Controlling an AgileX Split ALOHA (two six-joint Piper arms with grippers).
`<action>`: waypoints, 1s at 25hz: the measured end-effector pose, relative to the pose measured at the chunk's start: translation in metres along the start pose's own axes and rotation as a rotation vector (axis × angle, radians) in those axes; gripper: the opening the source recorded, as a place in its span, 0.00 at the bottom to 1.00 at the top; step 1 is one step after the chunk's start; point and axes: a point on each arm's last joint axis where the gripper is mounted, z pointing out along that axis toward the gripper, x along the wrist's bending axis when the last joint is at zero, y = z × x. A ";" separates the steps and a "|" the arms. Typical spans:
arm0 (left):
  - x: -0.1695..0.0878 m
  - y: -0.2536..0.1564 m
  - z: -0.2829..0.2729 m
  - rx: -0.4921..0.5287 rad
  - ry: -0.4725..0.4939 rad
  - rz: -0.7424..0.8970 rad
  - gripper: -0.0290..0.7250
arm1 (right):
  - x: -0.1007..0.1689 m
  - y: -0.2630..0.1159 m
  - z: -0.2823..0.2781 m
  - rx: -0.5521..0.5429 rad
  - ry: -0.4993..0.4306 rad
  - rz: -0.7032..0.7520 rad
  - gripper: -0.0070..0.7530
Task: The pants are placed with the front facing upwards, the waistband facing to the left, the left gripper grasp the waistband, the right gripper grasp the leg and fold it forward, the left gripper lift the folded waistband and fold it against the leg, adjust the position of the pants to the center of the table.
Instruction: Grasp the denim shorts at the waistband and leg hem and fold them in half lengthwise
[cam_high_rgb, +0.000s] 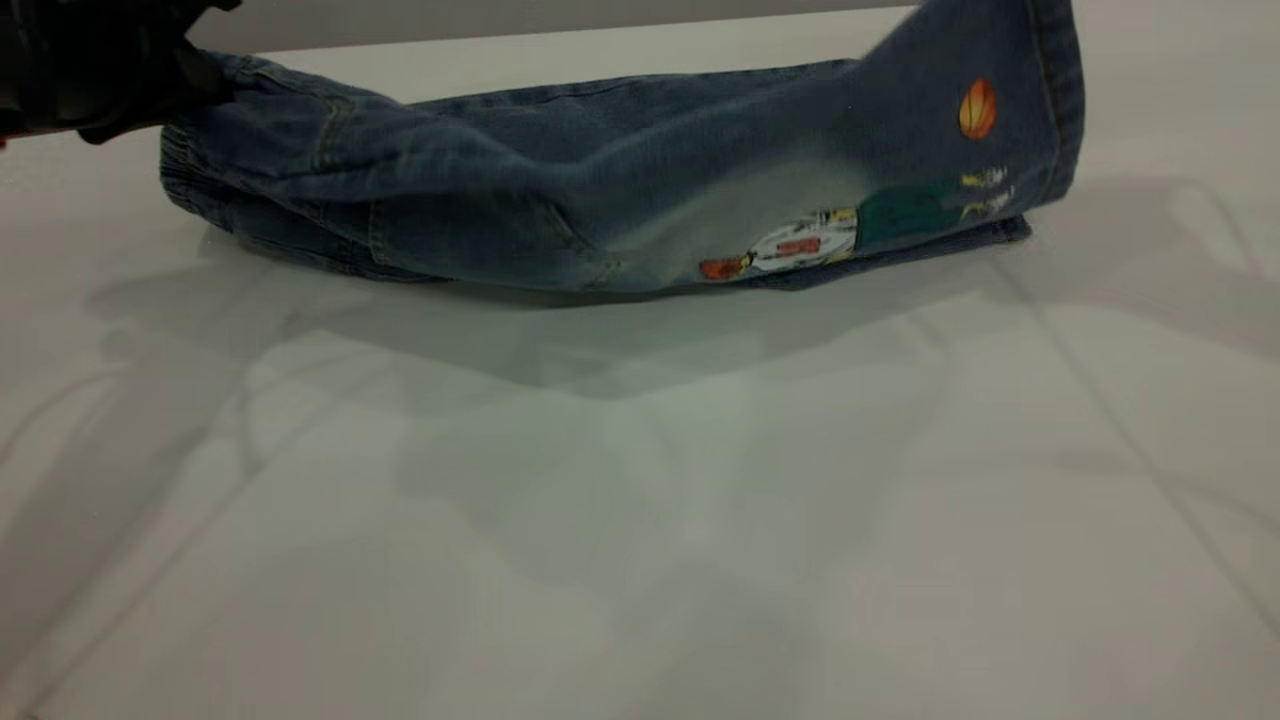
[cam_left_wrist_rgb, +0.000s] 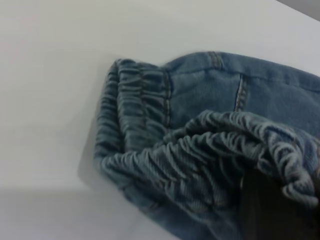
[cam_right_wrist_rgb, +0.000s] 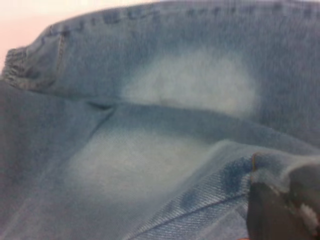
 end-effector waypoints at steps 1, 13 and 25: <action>-0.001 0.002 0.003 -0.003 -0.002 0.000 0.20 | 0.001 0.003 0.000 -0.007 0.002 -0.005 0.03; -0.012 0.018 0.029 -0.053 -0.040 0.012 0.20 | -0.019 0.026 0.038 -0.020 0.035 -0.035 0.03; -0.015 0.027 0.068 -0.068 -0.049 0.035 0.20 | -0.040 0.049 0.076 -0.038 0.045 -0.046 0.03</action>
